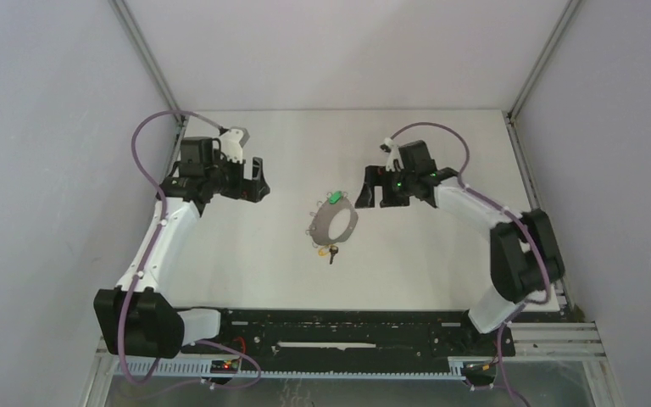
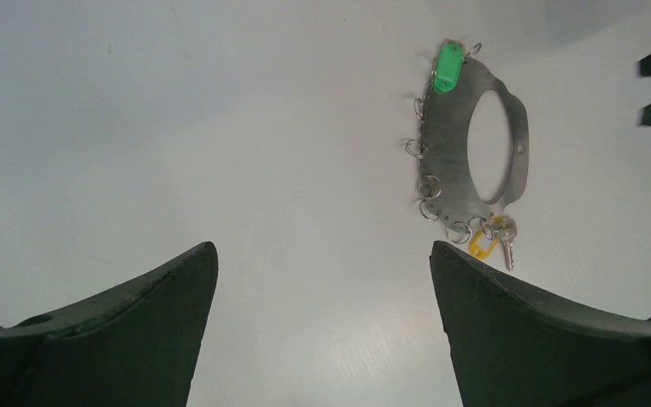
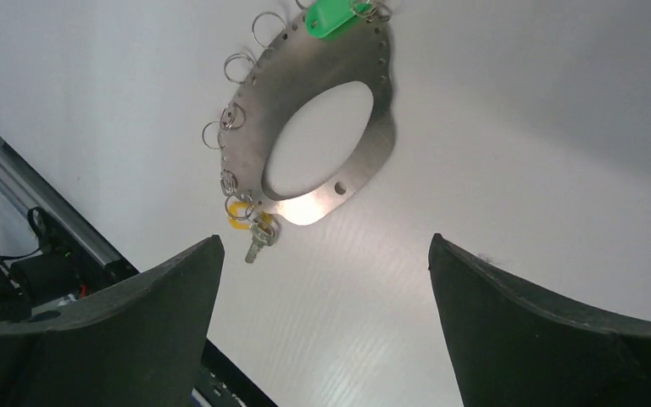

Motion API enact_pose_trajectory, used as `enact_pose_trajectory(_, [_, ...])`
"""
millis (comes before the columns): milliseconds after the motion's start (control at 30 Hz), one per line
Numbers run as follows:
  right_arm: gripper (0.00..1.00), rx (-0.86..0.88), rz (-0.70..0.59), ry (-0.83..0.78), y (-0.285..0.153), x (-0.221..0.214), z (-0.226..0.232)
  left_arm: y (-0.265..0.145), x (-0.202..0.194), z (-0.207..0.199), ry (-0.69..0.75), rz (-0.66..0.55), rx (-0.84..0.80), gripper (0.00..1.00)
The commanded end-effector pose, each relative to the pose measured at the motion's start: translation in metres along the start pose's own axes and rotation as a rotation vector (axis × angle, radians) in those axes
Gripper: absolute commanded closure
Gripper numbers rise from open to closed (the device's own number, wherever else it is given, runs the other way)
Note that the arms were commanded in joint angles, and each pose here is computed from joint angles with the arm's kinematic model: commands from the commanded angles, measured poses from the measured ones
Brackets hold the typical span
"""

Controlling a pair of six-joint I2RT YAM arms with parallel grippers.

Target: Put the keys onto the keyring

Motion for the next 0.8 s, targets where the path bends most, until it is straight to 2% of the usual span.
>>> enact_pose_trajectory(0, [0.0,-0.097,-0.282,-0.083,-0.048,0.028,-0.009,0.018,-0.008,0.006,0.034,-0.014,-0.012,0.0])
enact_pose_trajectory(133, [0.0,-0.223,-0.483,-0.046,-0.093,0.028,-0.05,0.036,-0.02,0.014,0.093,-0.033,0.003,0.0])
enact_pose_trajectory(233, [0.0,-0.473,-0.724,0.036,-0.14,0.03,-0.1,0.044,-0.02,0.021,0.169,-0.149,0.043,0.0])
enact_pose_trajectory(300, [0.0,-0.577,-0.884,-0.004,-0.17,0.032,-0.122,0.045,-0.016,0.027,0.196,-0.233,0.093,0.0])
enact_pose_trajectory(367, [0.0,-0.713,-0.986,-0.051,-0.191,0.026,-0.142,0.044,-0.009,0.035,0.203,-0.32,0.162,0.0])
enact_pose_trajectory(433, [0.0,-0.776,-1.017,-0.062,-0.196,0.018,-0.158,0.044,-0.009,0.042,0.192,-0.384,0.206,0.0])
enact_pose_trajectory(533, [0.0,-0.762,-1.08,-0.024,-0.194,0.013,-0.169,0.043,-0.011,0.057,0.131,-0.506,0.268,0.0])
enact_pose_trajectory(767, [0.0,-0.778,-1.122,-0.047,-0.178,0.011,-0.193,0.028,-0.009,0.095,0.015,-0.556,0.395,0.0])
Point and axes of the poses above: each gripper's point midway between its finger pads, its own y axis out along the fingers, its own z axis along the line the jaws close on, x = y × z, the point moved 2 cm from there along -y, back along the fingers, and after that the axes turned 4 degrees about y, right-handed, at the moved point
